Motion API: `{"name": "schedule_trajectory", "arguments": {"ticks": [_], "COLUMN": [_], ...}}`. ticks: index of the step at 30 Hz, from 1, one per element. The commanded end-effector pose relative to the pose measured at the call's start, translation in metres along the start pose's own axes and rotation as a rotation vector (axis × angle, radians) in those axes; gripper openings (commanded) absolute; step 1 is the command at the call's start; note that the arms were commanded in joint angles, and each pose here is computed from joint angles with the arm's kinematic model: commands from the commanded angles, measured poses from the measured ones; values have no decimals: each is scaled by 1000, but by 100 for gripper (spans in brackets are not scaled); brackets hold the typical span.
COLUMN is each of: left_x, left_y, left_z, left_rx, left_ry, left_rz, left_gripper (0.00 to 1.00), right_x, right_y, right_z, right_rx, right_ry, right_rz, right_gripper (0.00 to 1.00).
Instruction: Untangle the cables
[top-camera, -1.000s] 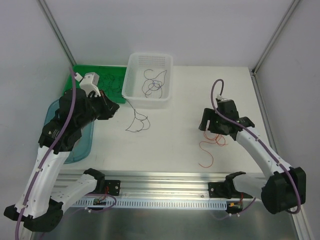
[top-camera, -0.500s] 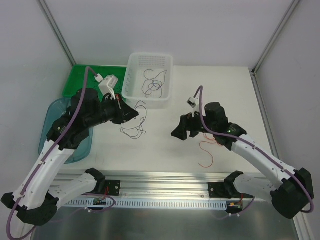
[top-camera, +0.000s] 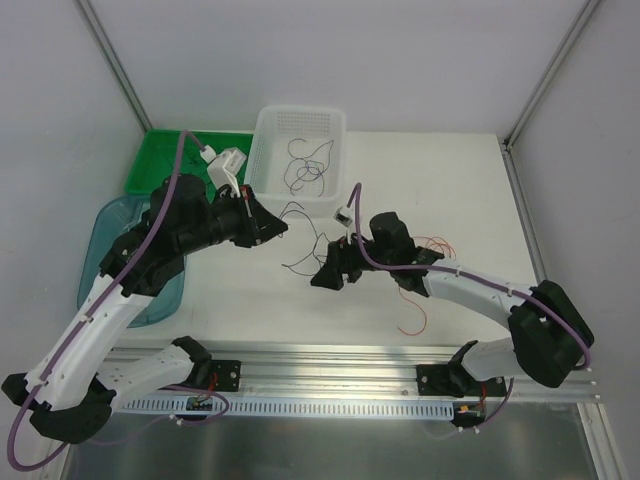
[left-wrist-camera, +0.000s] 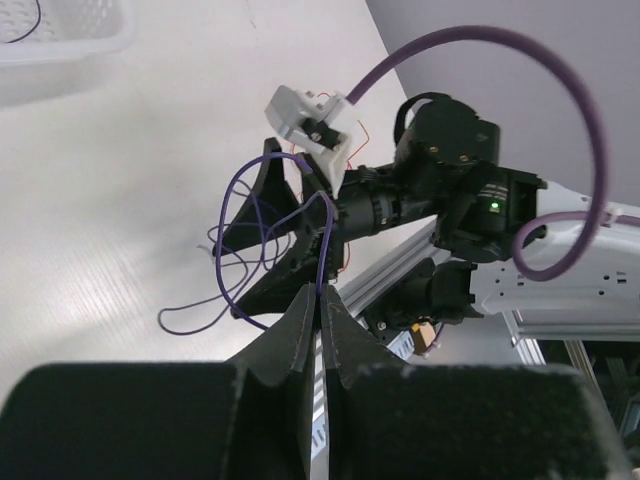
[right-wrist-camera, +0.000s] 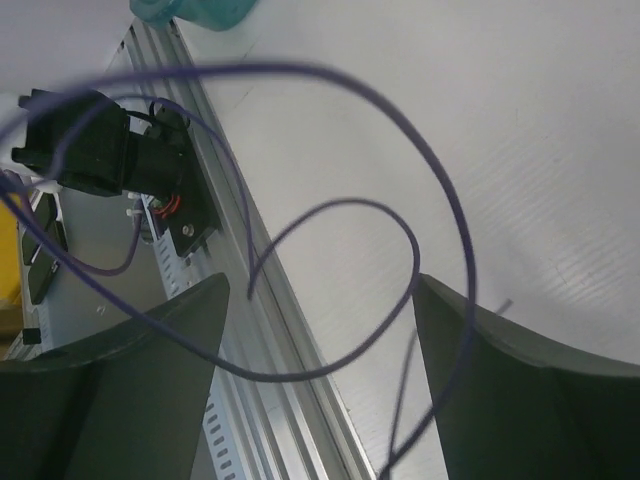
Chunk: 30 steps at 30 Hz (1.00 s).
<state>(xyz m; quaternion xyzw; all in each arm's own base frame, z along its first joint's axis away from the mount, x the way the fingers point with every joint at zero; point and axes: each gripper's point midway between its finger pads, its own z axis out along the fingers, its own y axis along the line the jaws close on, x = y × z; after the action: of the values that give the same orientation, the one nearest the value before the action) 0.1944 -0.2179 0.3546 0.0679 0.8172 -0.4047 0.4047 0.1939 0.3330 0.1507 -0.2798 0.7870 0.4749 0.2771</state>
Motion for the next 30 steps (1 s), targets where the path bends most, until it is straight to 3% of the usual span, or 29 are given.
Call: {"name": "schedule_trajectory", "arguments": {"ticks": [1, 5, 10, 13, 15, 16, 17, 21, 25, 30], "left_x": [-21, -26, -31, -29, -28, -28, -28, -30, -31, -30], "left_y": [-23, -25, -8, -2, -5, -7, -6, -8, -9, -20], "left_z": [-12, -20, -26, -27, -25, -25, -24, -23, -20, -17], "left_rx": [67, 70, -12, -31, -21, -12, -15, -14, -10, 35], "left_ry": [-76, -105, -170, -176, -166, -160, -156, -159, -154, -119], "left_rz": [10, 30, 52, 41, 37, 34, 33, 27, 16, 1], "left_gripper": [0, 0, 0, 0, 0, 0, 0, 0, 0, 0], "right_x": [5, 12, 17, 15, 14, 11, 10, 0, -8, -15], "right_y": [3, -3, -5, -6, -3, -1, 3, 11, 20, 22], "right_z": [11, 13, 2, -5, -6, -6, -6, -3, -1, 0], "right_rx": [-62, -58, -14, 7, -6, -19, -37, -70, -101, -89], "right_ry": [-11, 3, 26, 2, -2, -11, -14, -39, -60, -79], "right_rz": [-3, 4, -28, -46, -46, -46, -47, -42, -55, -69], "right_gripper": [75, 55, 14, 4, 8, 15, 30, 48, 54, 55]}}
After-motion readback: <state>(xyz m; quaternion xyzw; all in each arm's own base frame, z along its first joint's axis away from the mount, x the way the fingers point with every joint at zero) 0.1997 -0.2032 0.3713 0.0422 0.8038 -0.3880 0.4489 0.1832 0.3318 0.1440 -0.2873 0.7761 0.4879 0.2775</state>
